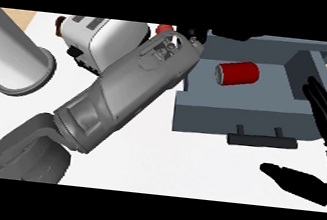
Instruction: Pick up the can, place it into the drawer and close the drawer
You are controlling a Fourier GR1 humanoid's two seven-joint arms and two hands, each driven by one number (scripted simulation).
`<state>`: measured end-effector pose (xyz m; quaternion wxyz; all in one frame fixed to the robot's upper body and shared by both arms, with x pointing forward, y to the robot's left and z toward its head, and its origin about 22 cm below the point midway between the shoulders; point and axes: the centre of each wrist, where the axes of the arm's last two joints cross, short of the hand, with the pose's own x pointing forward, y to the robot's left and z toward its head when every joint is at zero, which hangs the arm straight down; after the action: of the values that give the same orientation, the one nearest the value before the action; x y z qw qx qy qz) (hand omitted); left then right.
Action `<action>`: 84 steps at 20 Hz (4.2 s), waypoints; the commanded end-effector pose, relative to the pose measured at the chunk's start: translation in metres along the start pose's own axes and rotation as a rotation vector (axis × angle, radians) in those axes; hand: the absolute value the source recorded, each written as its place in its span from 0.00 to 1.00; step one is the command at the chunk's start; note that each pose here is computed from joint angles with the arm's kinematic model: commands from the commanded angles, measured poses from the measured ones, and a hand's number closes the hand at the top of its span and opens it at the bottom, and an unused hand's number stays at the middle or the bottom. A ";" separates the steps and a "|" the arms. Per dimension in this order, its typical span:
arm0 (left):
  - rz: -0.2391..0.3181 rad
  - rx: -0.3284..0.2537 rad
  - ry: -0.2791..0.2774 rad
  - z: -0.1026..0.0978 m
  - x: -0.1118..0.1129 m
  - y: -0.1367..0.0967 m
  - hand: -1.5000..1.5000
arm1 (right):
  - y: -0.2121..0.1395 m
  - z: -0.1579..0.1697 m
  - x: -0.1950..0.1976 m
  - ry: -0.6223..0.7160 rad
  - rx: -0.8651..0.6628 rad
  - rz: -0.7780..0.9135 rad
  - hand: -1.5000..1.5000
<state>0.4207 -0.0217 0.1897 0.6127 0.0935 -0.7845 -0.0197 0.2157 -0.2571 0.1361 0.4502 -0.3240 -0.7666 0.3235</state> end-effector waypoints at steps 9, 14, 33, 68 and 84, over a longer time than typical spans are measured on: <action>0.002 0.015 0.024 -0.007 -0.001 0.026 0.00 | 0.090 -0.010 -0.030 0.072 0.077 0.253 0.00; -0.014 0.004 0.025 -0.012 0.030 0.039 0.00 | 0.109 -0.027 -0.054 0.116 0.035 0.235 0.00; -0.026 0.013 0.060 -0.004 0.005 0.127 0.00 | 0.162 -0.083 -0.104 0.138 -0.053 0.423 0.00; -0.040 -0.035 0.068 0.062 -0.041 0.181 0.00 | 0.117 -0.223 -0.062 0.126 -0.233 0.232 0.00; -0.032 0.015 0.096 0.068 -0.061 0.203 0.00 | 0.117 -0.236 -0.043 0.175 -0.291 -0.398 0.00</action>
<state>0.3456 0.1743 0.1448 0.6486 0.1109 -0.7526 -0.0256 0.4611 -0.1913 0.0877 0.5036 -0.3183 -0.7865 0.1626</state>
